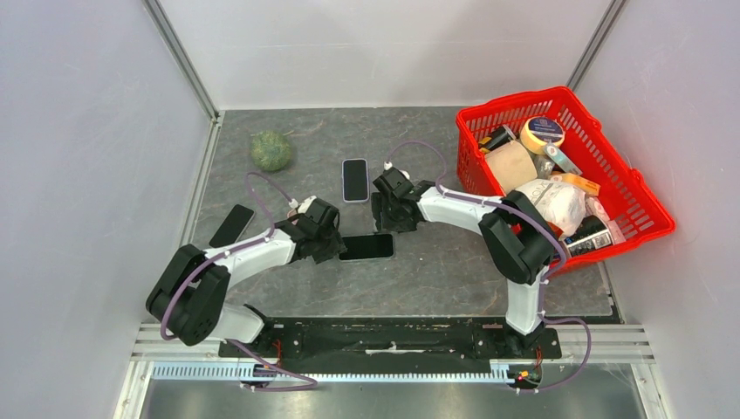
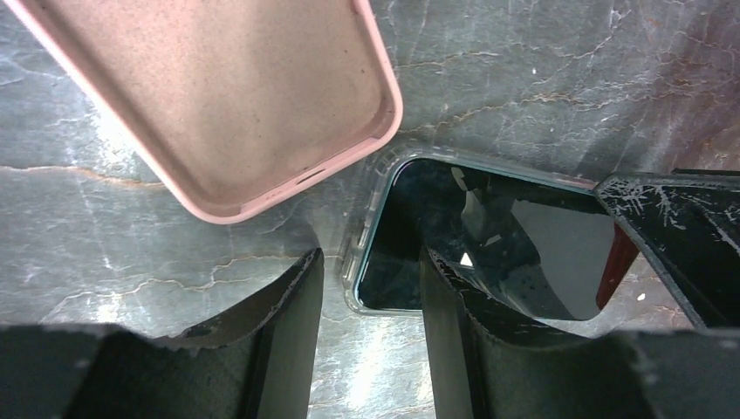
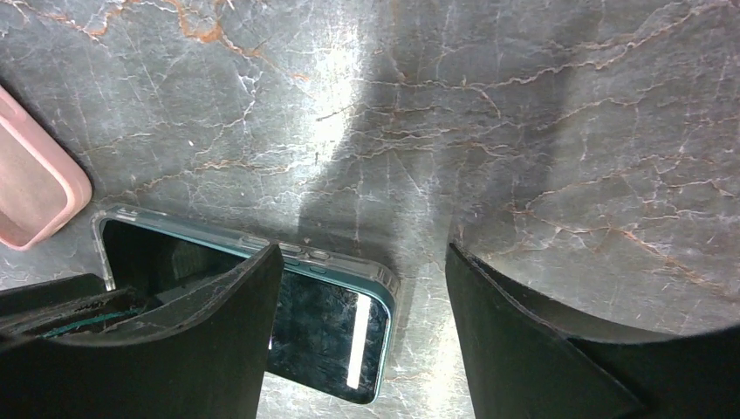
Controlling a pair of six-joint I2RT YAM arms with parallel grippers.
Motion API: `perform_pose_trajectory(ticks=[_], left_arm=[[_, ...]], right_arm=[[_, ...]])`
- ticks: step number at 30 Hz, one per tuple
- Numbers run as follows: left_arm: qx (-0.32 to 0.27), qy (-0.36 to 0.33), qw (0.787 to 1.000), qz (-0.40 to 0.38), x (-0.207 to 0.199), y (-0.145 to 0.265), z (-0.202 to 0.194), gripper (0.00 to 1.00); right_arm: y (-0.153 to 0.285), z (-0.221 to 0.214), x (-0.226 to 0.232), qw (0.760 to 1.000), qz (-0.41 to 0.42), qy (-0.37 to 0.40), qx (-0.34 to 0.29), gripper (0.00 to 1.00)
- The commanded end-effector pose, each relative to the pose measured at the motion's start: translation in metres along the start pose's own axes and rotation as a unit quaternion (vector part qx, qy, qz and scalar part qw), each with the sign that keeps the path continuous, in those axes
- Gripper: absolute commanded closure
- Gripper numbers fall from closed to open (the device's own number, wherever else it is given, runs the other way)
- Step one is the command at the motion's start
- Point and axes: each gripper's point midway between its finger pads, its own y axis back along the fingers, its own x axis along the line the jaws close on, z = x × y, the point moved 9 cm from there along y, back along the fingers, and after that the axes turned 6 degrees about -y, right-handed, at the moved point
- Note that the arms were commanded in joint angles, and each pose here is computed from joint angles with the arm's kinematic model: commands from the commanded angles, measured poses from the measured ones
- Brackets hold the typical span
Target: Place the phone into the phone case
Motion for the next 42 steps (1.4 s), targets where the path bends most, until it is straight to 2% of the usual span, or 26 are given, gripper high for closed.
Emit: perform_pose_trajectory(ticks=[1,9,16,42], left_arm=[[-0.01,-0.021,0.999,-0.026,-0.01,-0.002,0.009,0.49],[0.008,-0.04,0.999,-0.024,-0.011,-0.008,0.007,0.56],[0.015,-0.047,0.998,-0.023,-0.011,-0.01,0.006,0.59],[0.027,-0.053,0.998,-0.028,-0.014,-0.018,0.005,0.62]], right_arm=[[0.005,-0.009,-0.008,1.0,-0.013,-0.01,0.022,0.22],[0.047,-0.001,-0.026,0.999,0.023,-0.047,0.002,0.24],[0.06,-0.027,-0.024,0.995,0.072,-0.061,0.026,0.46],[0.028,-0.045,-0.003,0.995,0.065,-0.042,0.057,0.84]])
